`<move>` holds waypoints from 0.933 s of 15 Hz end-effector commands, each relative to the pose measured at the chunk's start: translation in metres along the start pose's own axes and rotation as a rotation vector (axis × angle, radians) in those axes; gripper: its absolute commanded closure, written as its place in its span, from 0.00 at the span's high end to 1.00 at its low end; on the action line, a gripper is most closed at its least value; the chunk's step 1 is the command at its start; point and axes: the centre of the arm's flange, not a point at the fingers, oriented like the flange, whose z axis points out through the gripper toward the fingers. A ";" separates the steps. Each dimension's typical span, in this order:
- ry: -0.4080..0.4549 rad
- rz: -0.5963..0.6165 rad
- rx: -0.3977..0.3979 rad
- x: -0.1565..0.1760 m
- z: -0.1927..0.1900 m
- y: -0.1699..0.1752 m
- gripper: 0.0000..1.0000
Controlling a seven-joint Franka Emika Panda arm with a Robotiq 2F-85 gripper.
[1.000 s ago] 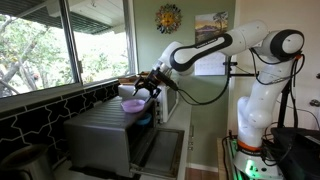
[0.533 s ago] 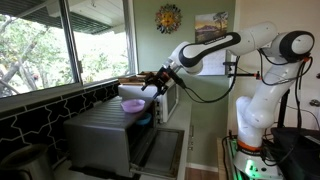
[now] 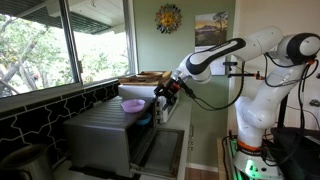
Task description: Take the bowls out of the oven and stack them on top of the oven
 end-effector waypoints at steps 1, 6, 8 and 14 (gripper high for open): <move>-0.038 -0.018 0.034 -0.019 0.018 0.021 1.00; -0.023 -0.008 0.009 -0.007 0.008 0.007 1.00; 0.005 0.066 -0.013 -0.001 0.017 0.017 1.00; 0.029 0.259 -0.022 0.007 0.046 0.057 1.00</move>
